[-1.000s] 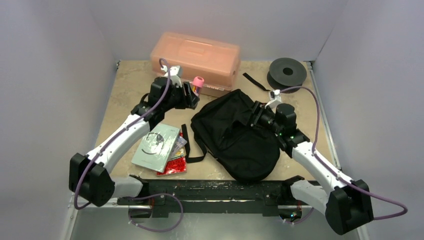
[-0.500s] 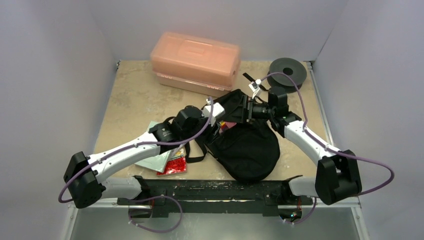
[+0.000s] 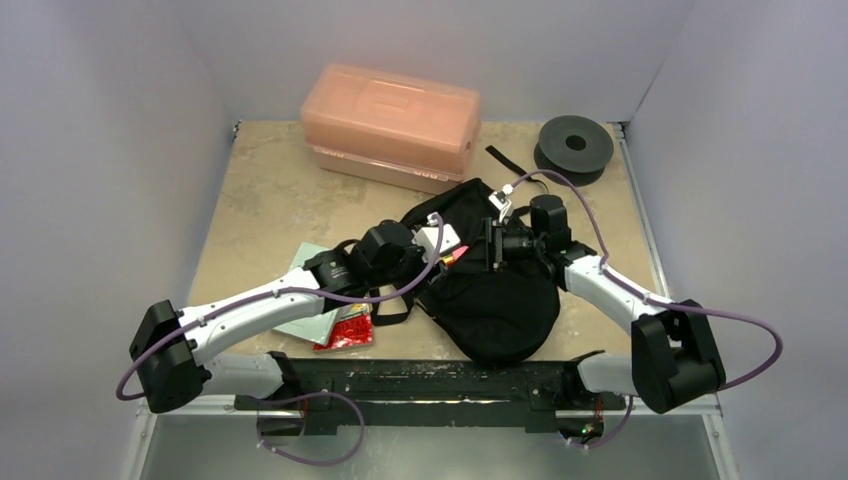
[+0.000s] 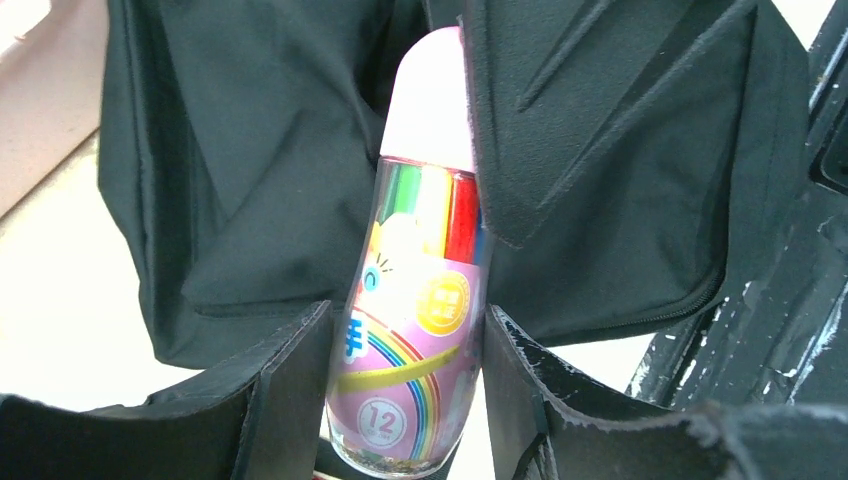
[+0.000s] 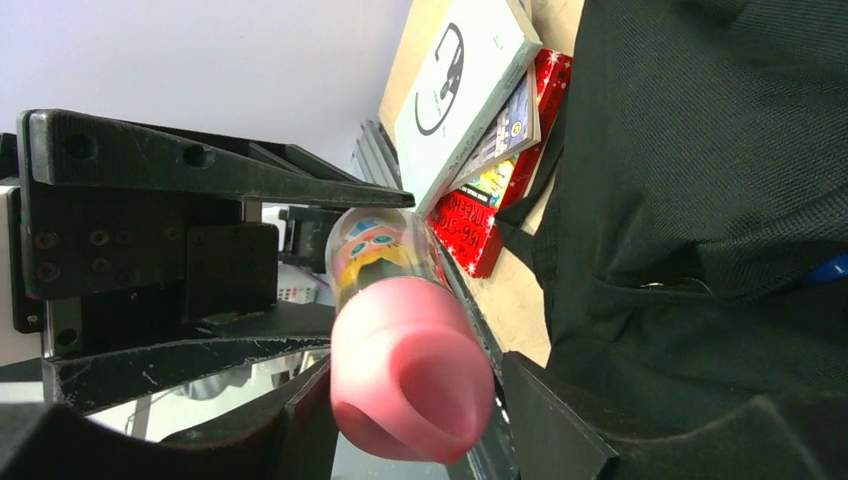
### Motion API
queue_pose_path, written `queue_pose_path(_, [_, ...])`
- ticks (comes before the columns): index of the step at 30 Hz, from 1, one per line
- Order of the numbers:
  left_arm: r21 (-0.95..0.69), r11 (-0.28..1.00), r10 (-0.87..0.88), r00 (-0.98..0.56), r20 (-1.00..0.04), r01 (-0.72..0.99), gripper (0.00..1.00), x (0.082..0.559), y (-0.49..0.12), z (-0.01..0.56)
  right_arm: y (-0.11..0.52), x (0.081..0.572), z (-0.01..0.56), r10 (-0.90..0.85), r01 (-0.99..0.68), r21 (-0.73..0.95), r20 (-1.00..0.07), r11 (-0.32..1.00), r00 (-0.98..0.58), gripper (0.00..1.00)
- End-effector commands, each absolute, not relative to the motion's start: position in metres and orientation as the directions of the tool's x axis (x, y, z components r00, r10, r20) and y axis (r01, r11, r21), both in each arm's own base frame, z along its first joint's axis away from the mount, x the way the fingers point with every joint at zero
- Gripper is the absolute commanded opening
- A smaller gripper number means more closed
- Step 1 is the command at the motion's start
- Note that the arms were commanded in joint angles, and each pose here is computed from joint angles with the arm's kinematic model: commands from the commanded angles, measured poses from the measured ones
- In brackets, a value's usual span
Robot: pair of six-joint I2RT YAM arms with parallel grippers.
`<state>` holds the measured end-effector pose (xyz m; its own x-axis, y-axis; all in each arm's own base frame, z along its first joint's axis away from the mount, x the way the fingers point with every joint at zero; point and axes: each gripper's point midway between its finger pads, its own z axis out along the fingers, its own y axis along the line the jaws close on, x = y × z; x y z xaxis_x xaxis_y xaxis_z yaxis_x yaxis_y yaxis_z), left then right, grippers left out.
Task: Pack the student bag
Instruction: Place the stationery in the student bag.
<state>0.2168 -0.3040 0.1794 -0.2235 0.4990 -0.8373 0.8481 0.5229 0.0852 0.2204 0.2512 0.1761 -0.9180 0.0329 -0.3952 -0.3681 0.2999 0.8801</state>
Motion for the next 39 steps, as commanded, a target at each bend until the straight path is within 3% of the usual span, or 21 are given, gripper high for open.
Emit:
queue_pose_path(1, [0.092,0.438,0.473,-0.143,-0.87,0.894,0.0,0.21,-0.325,0.2,0.253,0.219,0.185,0.047,-0.403,0.874,-0.43,0.27,-0.902,0.61])
queue_pose_path(5, [0.097,0.435,0.489,-0.145,-0.86,0.895,0.0,0.21,-0.325,0.198,0.254,0.217,0.188,0.043,-0.412,0.875,-0.436,0.255,-0.899,0.61])
queue_pose_path(8, [0.09,0.426,0.484,-0.143,-0.863,0.9,0.0,0.208,-0.327,0.199,0.254,0.215,0.188,0.038,-0.413,0.875,-0.436,0.253,-0.899,0.53])
queue_pose_path(9, [0.086,0.422,0.483,-0.143,-0.864,0.902,0.0,0.207,-0.328,0.2,0.254,0.215,0.187,0.037,-0.411,0.876,-0.433,0.254,-0.901,0.47])
queue_pose_path(10, [0.084,0.423,0.482,-0.146,-0.864,0.902,0.0,0.207,-0.328,0.2,0.253,0.214,0.185,0.038,-0.408,0.876,-0.431,0.256,-0.902,0.3])
queue_pose_path(11, [0.079,0.427,0.478,-0.151,-0.865,0.901,0.0,0.207,-0.328,0.201,0.253,0.214,0.183,0.043,-0.401,0.877,-0.427,0.264,-0.903,0.06])
queue_pose_path(12, [0.074,0.439,0.47,-0.159,-0.868,0.895,0.02,0.208,-0.328,0.202,0.251,0.216,0.18,0.053,-0.392,0.875,-0.422,0.283,-0.905,0.0])
queue_pose_path(17, [0.082,0.59,0.382,-0.188,-0.905,0.803,0.5,0.23,-0.317,0.215,0.233,0.234,0.16,0.139,-0.356,0.8,-0.472,0.483,-0.871,0.0])
queue_pose_path(21, [0.016,0.774,0.209,-0.231,-0.95,0.633,0.64,0.251,-0.292,0.24,0.184,0.263,0.168,0.324,-0.227,0.659,-0.604,0.717,-0.728,0.0])
queue_pose_path(24, [-0.086,0.871,0.069,-0.293,-0.954,0.483,0.68,0.263,-0.27,0.245,0.129,0.273,0.172,0.472,0.001,0.574,-0.673,0.819,-0.57,0.0])
queue_pose_path(28, [-0.257,0.898,-0.078,-0.446,-0.892,0.357,0.71,0.27,-0.257,0.223,0.096,0.266,0.175,0.524,0.105,0.542,-0.718,0.834,-0.457,0.0])
queue_pose_path(34, [-0.473,0.835,-0.208,-0.637,-0.743,0.28,0.71,0.278,-0.27,0.187,0.113,0.266,0.151,0.536,0.111,0.576,-0.649,0.81,-0.539,0.0])
queue_pose_path(39, [-0.533,0.801,-0.199,-0.718,-0.667,0.273,0.71,0.276,-0.289,0.166,0.152,0.267,0.138,0.585,0.033,0.725,-0.527,0.688,-0.617,0.0])
